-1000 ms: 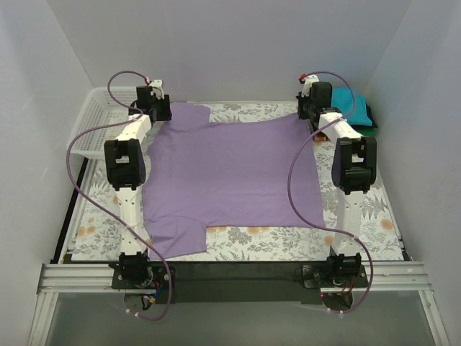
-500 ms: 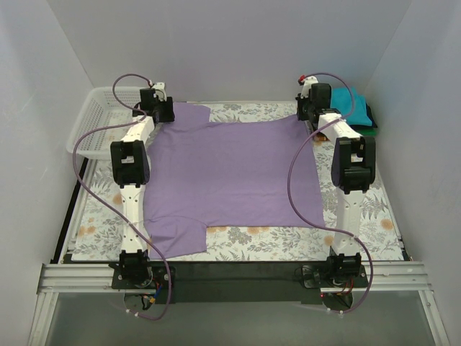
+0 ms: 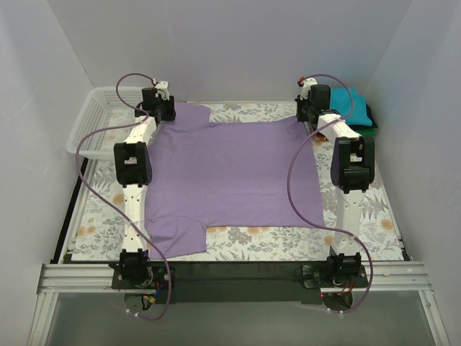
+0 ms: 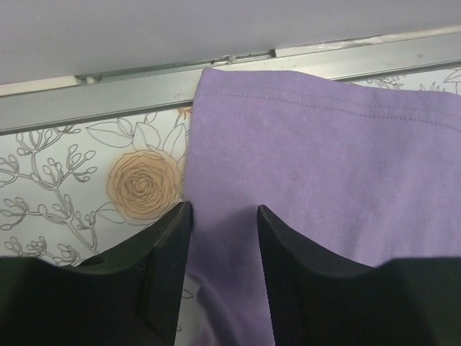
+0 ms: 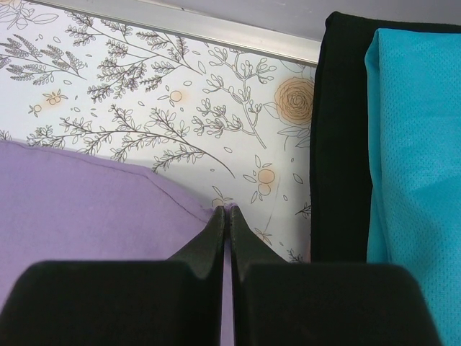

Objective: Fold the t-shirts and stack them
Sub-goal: Fold the tshirt

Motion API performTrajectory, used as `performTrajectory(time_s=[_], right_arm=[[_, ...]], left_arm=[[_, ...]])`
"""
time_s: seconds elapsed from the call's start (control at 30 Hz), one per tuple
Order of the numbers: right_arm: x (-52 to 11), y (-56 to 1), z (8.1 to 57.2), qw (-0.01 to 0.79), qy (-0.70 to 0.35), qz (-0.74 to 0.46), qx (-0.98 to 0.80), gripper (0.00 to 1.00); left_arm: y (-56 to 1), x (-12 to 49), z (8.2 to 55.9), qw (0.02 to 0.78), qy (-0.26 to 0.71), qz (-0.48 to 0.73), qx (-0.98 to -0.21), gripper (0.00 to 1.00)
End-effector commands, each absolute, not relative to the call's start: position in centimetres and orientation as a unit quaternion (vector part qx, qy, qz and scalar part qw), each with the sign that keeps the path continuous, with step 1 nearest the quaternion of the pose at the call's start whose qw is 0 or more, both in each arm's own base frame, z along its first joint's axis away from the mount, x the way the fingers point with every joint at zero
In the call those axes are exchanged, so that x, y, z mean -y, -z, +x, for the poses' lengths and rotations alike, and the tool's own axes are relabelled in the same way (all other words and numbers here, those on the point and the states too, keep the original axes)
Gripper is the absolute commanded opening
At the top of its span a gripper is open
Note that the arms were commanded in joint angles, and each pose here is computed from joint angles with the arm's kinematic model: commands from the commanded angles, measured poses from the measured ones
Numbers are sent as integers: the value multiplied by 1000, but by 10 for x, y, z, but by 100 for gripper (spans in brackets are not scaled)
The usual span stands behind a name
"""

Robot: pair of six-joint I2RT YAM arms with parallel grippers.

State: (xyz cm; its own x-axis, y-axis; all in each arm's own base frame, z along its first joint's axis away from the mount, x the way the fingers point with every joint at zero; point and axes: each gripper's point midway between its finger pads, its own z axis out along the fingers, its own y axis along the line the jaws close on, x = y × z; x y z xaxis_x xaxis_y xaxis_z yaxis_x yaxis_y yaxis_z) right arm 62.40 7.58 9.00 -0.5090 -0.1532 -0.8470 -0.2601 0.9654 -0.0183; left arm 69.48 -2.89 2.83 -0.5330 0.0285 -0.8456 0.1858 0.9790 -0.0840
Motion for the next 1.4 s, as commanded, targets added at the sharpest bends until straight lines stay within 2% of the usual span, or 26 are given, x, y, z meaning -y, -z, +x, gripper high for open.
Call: performTrajectory(time_s=[0.0, 0.03, 0.07, 0.13, 0.23, 0.37, 0.63, 0.9, 0.93, 1.37], right_arm=[[-76, -108, 635, 508, -58, -118, -851, 1], [-76, -108, 636, 508, -58, -118, -851, 1], [-76, -107, 635, 507, -58, -119, -852, 1], [-77, -107, 636, 508, -60, -119, -851, 1], [-78, -109, 636, 509, -62, -122, -850, 1], [-76, -115, 636, 513, -57, -124, -848, 1], [-76, -127, 638, 522, -53, -127, -842, 1], [-70, -144, 637, 534, -43, -133, -834, 1], [-69, -145, 636, 535, -43, -134, -833, 1], [-72, -171, 615, 544, -69, -170, -819, 1]], left_arm=[[-25, 53, 692, 470, 104, 83, -873, 39], [-25, 54, 692, 470, 107, 83, -872, 36], [-26, 54, 693, 471, 107, 83, -871, 21], [-28, 54, 694, 476, 107, 81, -869, 7], [-40, 53, 699, 490, 103, 83, -862, 1], [-80, 48, 710, 532, 84, 91, -838, 0], [-161, 56, 709, 599, 111, 106, -786, 0], [-171, 57, 696, 599, 121, 116, -783, 0], [-179, 35, 694, 604, 119, 104, -781, 0], [-200, 30, 644, 599, 154, 137, -774, 0]])
